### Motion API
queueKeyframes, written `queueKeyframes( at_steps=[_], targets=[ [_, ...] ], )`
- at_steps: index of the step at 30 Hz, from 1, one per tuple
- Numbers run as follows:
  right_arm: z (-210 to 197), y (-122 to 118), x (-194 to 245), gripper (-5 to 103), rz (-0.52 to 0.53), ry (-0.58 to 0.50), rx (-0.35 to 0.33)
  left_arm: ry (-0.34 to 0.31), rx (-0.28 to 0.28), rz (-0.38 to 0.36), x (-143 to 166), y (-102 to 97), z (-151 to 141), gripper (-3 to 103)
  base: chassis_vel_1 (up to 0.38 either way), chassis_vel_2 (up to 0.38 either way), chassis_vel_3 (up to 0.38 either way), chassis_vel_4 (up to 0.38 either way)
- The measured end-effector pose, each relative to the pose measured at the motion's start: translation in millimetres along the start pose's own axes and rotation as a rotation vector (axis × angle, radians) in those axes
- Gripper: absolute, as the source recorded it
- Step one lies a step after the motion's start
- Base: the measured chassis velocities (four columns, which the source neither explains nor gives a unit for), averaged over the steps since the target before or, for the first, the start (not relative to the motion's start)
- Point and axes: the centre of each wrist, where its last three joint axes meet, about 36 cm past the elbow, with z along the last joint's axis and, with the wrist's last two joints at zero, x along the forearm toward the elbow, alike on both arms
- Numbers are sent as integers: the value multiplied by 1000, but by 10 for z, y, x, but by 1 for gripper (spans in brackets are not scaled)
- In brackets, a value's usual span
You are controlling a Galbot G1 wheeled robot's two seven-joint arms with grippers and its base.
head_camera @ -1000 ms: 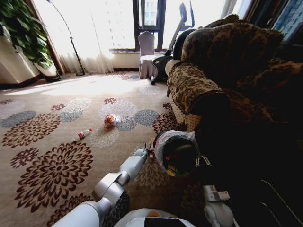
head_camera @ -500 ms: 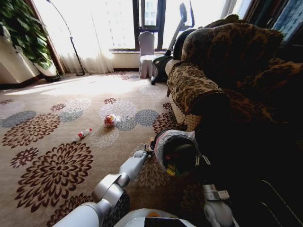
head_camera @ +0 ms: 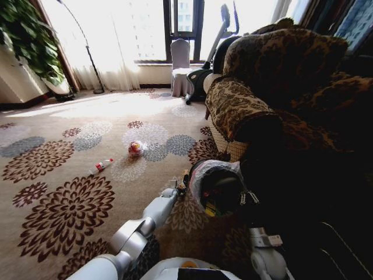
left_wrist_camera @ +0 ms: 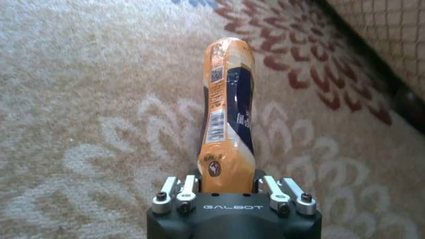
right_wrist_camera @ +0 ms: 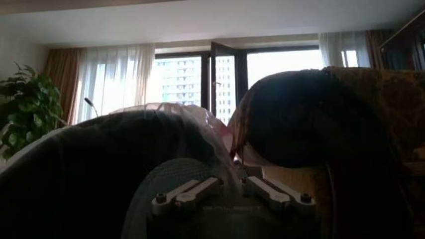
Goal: Pick up the trash from the ground and place it into the trash bin.
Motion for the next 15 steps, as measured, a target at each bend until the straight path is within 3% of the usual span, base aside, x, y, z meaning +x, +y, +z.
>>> queueKeyframes(
  at_steps=[1, 2, 6, 7, 9, 10, 12, 15],
  targets=[
    [33, -26, -72, 0, -8, -7, -2, -30, 35, 22, 143, 81, -37, 41, 0, 0, 0, 0],
    [33, -26, -72, 0, -8, -7, -2, -30, 35, 22, 143, 81, -37, 41, 0, 0, 0, 0],
    [208, -107, -434, 0, -38, -34, -11, -128, 203, 117, 782, 288, -137, 41, 0, 0, 0, 0],
    [208, -107, -434, 0, -38, -34, -11, -128, 203, 117, 782, 288, -137, 41, 0, 0, 0, 0],
    [340, -133, -653, 0, -62, -29, -13, -182, 284, 157, 1143, 382, -186, 41, 0, 0, 0, 0],
    [340, -133, -653, 0, -62, -29, -13, -182, 284, 157, 1143, 382, -186, 41, 0, 0, 0, 0],
    [458, -151, -777, 0, -76, -12, -13, -223, 364, 223, 1520, 399, -250, 41, 0, 0, 0, 0],
    [534, -194, -759, 0, -69, 5, -6, -247, 370, 290, 1781, 321, -299, 41, 0, 0, 0, 0]
  ],
)
